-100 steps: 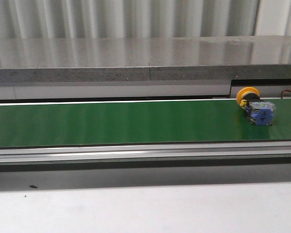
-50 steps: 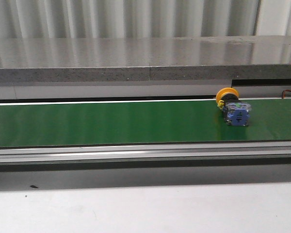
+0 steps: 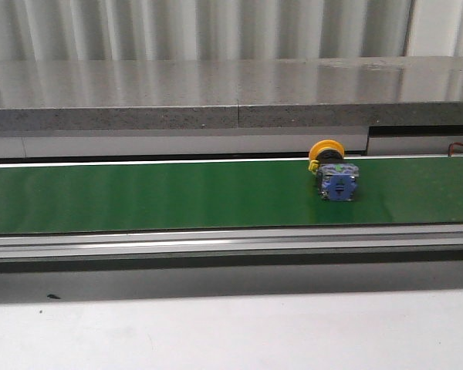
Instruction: Move button from right to left
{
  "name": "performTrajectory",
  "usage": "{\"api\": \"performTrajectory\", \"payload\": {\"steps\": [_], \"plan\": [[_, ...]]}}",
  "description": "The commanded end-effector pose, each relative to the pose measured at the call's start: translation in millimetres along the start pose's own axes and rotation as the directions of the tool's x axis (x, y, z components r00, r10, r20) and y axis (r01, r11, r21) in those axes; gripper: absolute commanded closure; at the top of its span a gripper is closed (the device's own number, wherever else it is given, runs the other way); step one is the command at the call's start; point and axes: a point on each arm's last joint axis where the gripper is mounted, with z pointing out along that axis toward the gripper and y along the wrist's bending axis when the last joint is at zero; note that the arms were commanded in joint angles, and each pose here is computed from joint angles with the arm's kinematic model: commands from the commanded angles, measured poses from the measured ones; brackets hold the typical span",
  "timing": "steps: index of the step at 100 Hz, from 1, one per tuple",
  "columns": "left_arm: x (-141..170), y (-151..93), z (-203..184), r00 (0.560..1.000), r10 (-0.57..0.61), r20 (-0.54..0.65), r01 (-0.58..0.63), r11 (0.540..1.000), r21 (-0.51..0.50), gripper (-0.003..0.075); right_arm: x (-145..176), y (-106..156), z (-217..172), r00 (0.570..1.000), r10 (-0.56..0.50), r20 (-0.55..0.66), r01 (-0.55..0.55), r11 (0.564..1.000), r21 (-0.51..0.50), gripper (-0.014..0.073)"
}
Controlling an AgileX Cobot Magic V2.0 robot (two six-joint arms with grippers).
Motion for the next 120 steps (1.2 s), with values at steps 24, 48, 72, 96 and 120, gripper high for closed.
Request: {"api": "performTrajectory", "payload": {"steps": [24, 48, 72, 96, 120], "plan": [[-44.5, 1.3, -8.6, 1.0, -0.015, 0.014, 0.016, 1.0, -0.005, 0.0741, -13.3, -1.2, -2.7, 0.996, -0.005, 0.087, 0.004, 1.0, 0.009, 0.0663], [-75.1, 0.1, 3.1, 0.987, -0.066, -0.149, 0.067, 0.998, 0.007, 0.0741, -13.3, -1.2, -2.7, 0.996, -0.005, 0.087, 0.004, 1.0, 0.009, 0.0663], [-95.5, -3.4, 25.7, 0.929, -0.124, -0.35, 0.138, 0.99, 0.017, 0.0741, -13.3, -1.2, -2.7, 0.996, -0.005, 0.087, 0.004, 1.0, 0.009, 0.0663], [-109.8, -3.8, 55.3, 0.869, -0.118, -0.48, 0.138, 0.99, 0.007, 0.069, -13.3, -1.2, -2.7, 0.996, -0.005, 0.087, 0.004, 1.0, 0.009, 0.0663], [-112.2, -4.6, 89.3, 0.803, -0.123, -0.584, 0.148, 0.989, -0.005, 0.0255, -13.3, -1.2, -2.7, 0.996, -0.005, 0.087, 0.004, 1.0, 0.009, 0.0663]]}}
